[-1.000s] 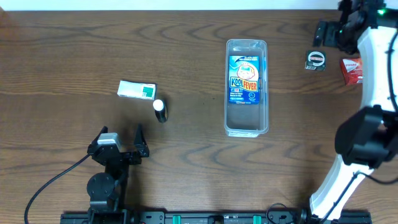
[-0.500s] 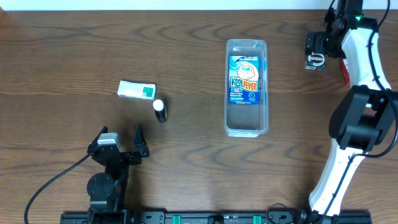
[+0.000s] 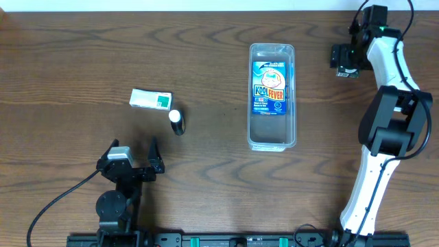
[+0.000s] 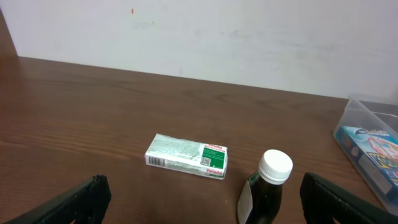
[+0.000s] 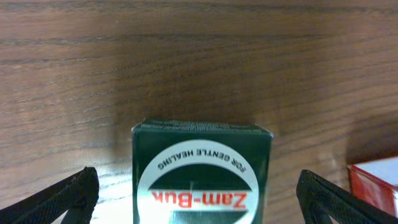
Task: Pack container
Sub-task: 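Grasp the green Zam-Buk tin with the right gripper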
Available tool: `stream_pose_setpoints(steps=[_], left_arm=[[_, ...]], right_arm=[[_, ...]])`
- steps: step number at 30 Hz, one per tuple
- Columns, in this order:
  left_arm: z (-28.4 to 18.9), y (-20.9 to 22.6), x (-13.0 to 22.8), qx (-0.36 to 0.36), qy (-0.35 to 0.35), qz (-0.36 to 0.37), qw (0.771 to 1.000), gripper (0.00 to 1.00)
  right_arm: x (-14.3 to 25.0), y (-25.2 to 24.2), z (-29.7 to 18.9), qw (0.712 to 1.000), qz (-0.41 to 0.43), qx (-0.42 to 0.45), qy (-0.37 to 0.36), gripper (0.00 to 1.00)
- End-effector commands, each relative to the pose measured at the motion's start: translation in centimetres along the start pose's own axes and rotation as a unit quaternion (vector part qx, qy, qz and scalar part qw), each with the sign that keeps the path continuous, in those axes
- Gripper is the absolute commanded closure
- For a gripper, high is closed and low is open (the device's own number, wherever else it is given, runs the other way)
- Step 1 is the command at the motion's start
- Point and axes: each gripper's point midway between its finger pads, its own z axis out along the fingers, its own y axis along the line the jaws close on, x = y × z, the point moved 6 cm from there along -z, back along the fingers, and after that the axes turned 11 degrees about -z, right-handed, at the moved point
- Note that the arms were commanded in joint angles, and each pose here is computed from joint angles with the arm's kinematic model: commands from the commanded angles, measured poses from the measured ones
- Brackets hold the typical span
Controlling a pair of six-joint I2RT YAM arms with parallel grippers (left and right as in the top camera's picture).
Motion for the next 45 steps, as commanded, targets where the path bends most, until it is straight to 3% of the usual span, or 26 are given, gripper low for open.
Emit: stream_pose_setpoints(steps=[1,31,41,45], left_arm=[[0.3,0.5,1.5,-0.005,0.023,0.002,1.000,0.02],[0.3,0.5,1.5,-0.005,0.023,0.002,1.000,0.02],[0.3,0.5,1.5,-0.005,0.023,0.002,1.000,0.02],[0.3,0.5,1.5,-0.005,0.023,0.002,1.000,0.02]], right_arm=[[0.2,-0.2,0.6,1.000,-0.005,-0.004,0.001,0.01],[1.7,-0.9,2.5,0.999,0.008,-0.041,0.023,0.02],[1.7,-0.5,2.5,0.999,-0.011,-0.046,0.023,0.31],[1.7,-0.5,2.5,0.999,-0.011,-0.047,0.023,0.37]])
